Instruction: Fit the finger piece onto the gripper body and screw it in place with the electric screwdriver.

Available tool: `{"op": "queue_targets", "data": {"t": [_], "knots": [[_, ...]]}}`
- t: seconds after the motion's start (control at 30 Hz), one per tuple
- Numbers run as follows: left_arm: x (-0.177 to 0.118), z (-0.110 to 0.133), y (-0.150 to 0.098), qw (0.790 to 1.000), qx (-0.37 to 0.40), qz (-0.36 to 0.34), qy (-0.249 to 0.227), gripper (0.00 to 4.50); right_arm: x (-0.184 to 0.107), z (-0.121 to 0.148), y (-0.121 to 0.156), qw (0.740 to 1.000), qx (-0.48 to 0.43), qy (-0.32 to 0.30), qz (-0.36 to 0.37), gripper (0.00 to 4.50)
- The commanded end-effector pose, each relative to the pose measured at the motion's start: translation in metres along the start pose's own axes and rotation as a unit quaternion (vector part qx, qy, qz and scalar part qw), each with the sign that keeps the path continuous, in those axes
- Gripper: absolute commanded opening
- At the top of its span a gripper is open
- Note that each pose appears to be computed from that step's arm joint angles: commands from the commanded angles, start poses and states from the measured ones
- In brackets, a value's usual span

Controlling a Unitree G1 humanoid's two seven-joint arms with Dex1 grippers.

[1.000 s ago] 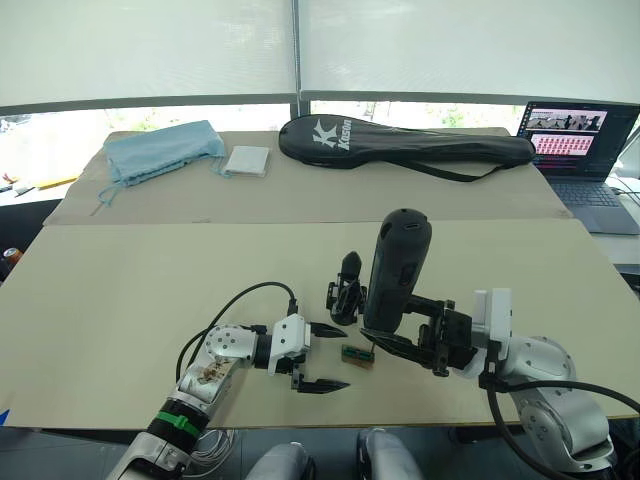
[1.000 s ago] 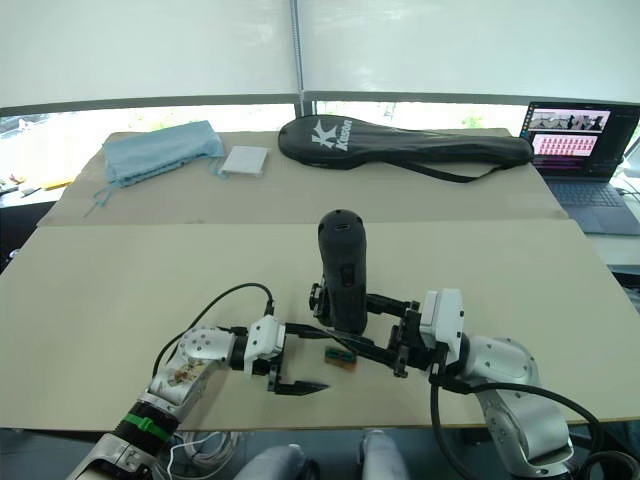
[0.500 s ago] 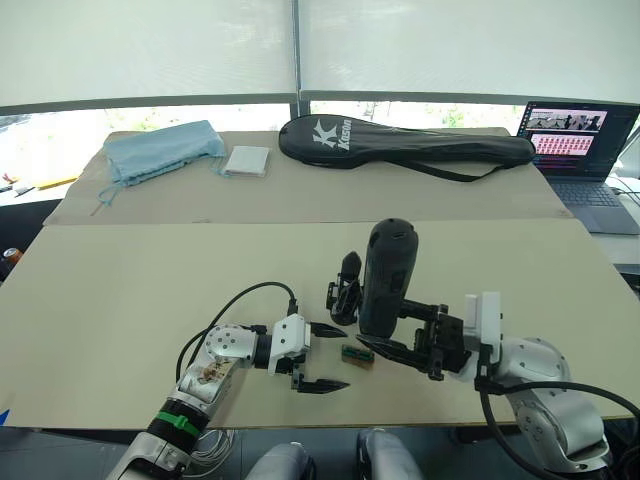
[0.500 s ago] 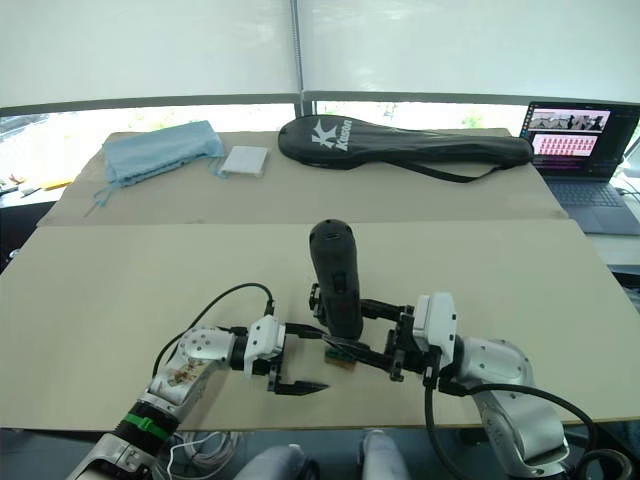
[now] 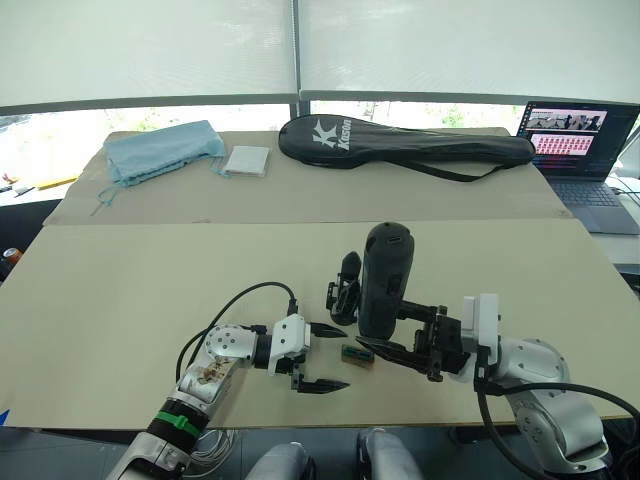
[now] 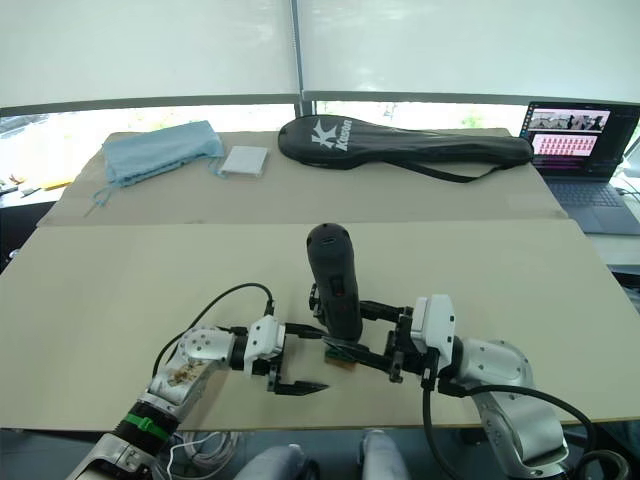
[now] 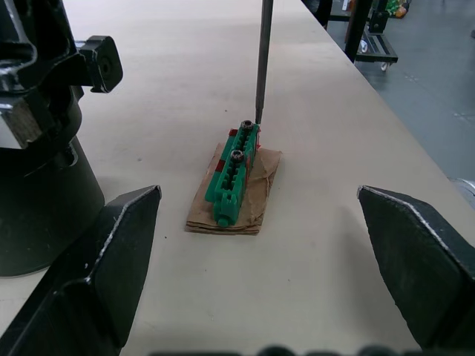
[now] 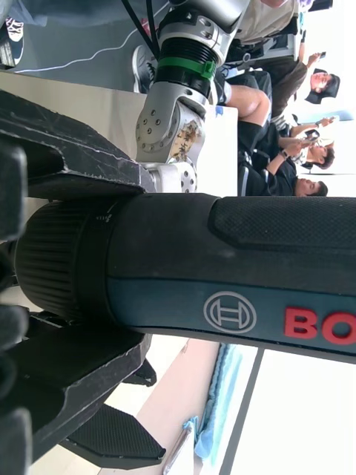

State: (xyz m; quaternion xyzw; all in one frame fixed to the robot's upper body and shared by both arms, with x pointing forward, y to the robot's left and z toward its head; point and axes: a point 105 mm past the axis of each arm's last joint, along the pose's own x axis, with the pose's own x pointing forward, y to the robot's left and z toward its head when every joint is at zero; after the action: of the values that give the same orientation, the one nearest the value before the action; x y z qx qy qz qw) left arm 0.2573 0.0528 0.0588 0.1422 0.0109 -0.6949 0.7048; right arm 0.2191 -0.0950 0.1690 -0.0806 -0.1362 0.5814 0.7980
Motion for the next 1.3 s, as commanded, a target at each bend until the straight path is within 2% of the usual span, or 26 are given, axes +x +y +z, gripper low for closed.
{"op": "queue_targets", "data": {"t": [0.03,1.3], "knots": [[0.0009,-0.0125,-0.0077,1.000,-0.023,-0.008,0.014,4.50,-0.0001,0.0152,-0.0008,0.999,-0.030,-0.028,0.000,1.93],[0.0020,-0.0084,-0.0086,1.000,-0.025,-0.007,0.013,4.50,0.0028,0.0155,-0.0013,0.999,-0.030,-0.030,0.000,1.93]]}}
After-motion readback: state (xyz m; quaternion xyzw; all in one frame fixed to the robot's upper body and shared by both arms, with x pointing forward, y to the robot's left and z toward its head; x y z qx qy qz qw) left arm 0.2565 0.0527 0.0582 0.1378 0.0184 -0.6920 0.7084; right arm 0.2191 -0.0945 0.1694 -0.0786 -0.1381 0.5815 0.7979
